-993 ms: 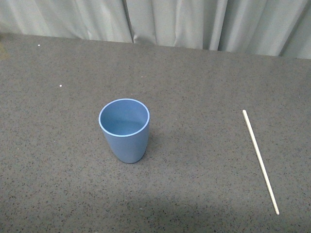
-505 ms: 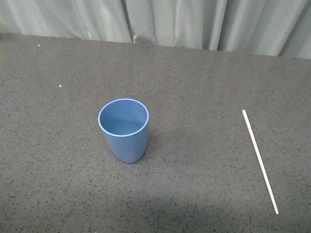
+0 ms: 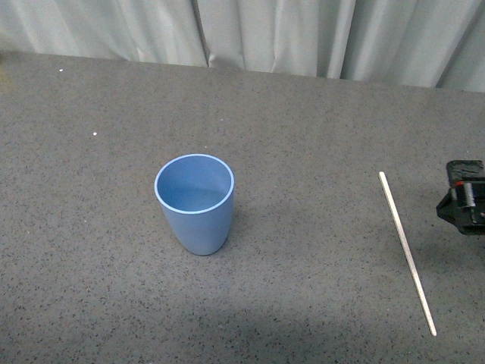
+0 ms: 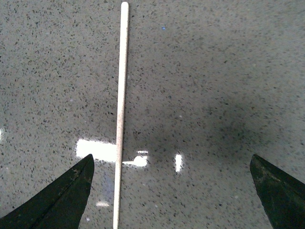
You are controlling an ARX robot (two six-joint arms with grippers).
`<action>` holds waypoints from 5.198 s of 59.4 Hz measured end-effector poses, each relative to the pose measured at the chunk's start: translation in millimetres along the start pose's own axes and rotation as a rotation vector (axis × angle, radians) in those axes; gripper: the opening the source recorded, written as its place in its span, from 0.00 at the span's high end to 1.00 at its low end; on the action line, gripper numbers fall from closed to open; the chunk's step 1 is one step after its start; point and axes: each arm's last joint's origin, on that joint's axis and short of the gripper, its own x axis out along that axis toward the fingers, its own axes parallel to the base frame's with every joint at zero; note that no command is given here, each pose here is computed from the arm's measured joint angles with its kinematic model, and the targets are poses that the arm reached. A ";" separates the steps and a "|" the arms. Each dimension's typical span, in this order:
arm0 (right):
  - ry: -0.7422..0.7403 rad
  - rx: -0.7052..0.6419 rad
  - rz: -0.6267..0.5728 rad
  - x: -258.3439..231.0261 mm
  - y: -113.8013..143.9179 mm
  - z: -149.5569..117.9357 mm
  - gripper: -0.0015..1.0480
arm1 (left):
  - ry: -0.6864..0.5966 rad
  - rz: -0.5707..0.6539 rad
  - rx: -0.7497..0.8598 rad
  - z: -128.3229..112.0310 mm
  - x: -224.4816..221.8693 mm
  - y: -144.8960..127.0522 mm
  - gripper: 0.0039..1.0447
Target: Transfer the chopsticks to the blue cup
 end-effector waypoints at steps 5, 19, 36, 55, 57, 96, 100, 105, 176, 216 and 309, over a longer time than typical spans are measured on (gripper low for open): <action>0.017 -0.012 0.001 9.4 4.2 4.2 0.09 | 0.000 0.000 0.000 0.0 0.0 0.0 0.06; 0.094 -0.015 0.009 36.3 17.4 11.3 0.09 | 0.000 0.000 0.000 0.0 0.0 0.0 0.06; 0.152 0.007 0.019 60.9 34.8 21.4 0.09 | 0.000 0.000 0.000 0.0 0.0 0.0 0.06; 0.214 0.012 -0.007 80.1 42.7 20.9 0.30 | 0.000 0.000 0.000 0.0 0.0 0.0 0.06; 0.221 0.012 -0.010 81.6 42.7 20.5 0.37 | 0.000 0.000 0.000 0.0 0.0 0.0 0.06; -0.115 -0.039 0.110 28.6 52.5 27.9 0.99 | 0.000 0.000 0.000 0.0 0.0 0.0 0.06; -0.298 -0.117 0.209 5.3 65.4 33.3 0.99 | 0.000 0.000 0.000 0.0 0.0 0.0 0.06; -0.525 -0.216 0.357 -20.8 84.4 39.1 0.99 | 0.000 0.000 0.000 0.0 0.0 0.0 0.06; -0.710 -0.401 0.831 34.9 192.8 32.1 0.99 | 0.000 0.000 0.000 0.0 0.0 0.0 0.06; -0.740 -0.370 0.775 15.7 175.0 23.0 0.09 | 0.000 0.000 0.000 0.0 0.0 0.0 0.06; -1.036 0.008 -0.067 -116.8 -14.1 -98.3 0.99 | 0.001 0.000 0.000 -0.1 0.0 0.0 0.06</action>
